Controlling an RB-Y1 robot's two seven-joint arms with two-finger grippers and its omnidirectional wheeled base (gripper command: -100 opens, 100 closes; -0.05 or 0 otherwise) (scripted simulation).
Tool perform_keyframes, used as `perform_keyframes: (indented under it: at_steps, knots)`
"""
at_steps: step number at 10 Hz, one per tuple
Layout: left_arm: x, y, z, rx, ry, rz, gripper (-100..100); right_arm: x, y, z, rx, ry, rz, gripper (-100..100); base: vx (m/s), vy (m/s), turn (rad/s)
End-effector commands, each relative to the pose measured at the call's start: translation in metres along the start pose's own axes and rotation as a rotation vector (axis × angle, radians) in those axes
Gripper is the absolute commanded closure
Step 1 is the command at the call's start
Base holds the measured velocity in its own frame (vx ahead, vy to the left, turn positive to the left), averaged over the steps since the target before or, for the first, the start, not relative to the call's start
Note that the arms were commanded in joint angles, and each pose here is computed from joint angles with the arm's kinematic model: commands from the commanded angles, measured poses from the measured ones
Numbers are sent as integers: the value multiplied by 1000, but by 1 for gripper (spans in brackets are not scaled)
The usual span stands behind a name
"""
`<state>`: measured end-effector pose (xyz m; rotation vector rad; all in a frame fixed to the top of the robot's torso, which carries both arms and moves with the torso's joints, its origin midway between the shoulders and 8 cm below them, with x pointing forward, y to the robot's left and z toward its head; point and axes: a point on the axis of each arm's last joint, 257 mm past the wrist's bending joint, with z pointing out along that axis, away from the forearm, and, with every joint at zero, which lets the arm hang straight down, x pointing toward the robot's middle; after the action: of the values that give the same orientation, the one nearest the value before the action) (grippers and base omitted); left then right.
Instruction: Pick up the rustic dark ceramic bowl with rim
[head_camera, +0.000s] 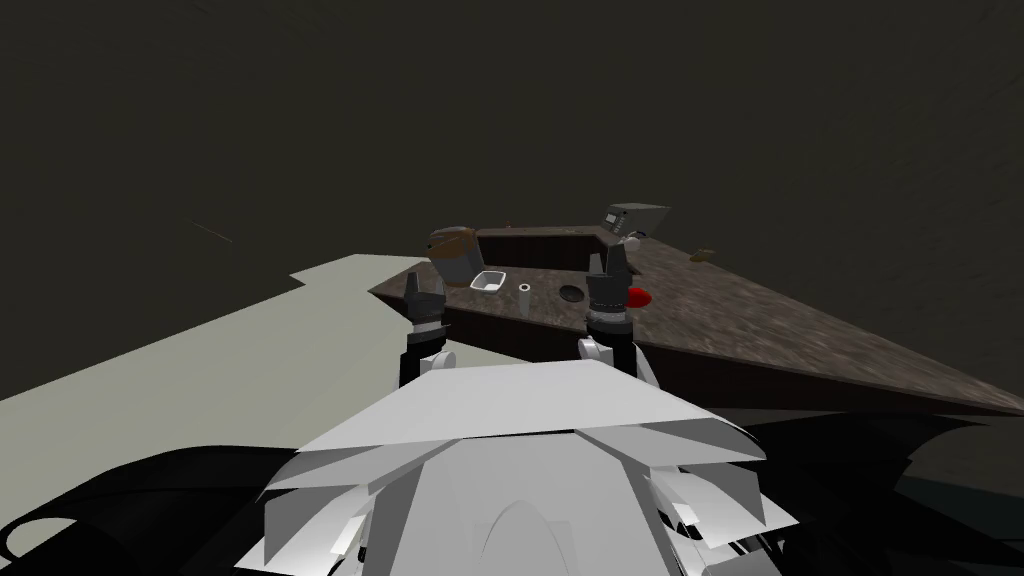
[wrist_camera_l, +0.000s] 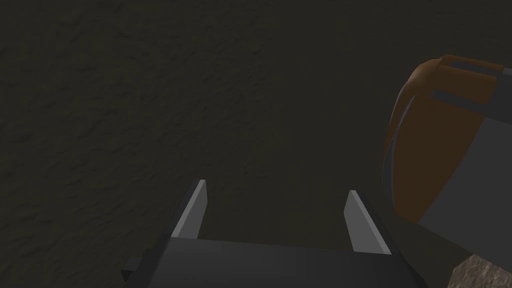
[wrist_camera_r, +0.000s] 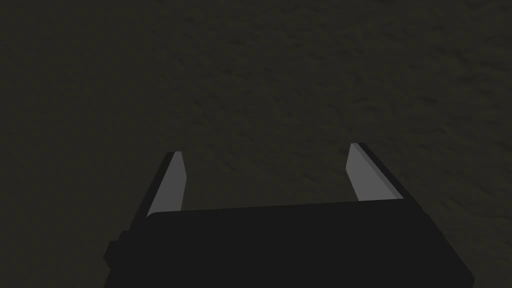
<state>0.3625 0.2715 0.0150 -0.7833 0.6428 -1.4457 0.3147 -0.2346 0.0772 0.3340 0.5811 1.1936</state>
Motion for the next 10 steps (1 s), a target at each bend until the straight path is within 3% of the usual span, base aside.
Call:
perform_keyframes:
  at_steps: [1, 6, 10]
  knots:
    - [0, 0, 0, 0, 0, 0, 0, 8, -10, -5, 19, 53, -56, -100, -12, 2, 15]
    - [0, 0, 0, 0, 0, 0, 0, 30, -48, -26, 81, 225, -244, -100, -31, 10, 16]
    - [0, 0, 0, 0, 0, 0, 0, 44, -98, -60, 141, 431, -475, -100, -45, 26, 29]
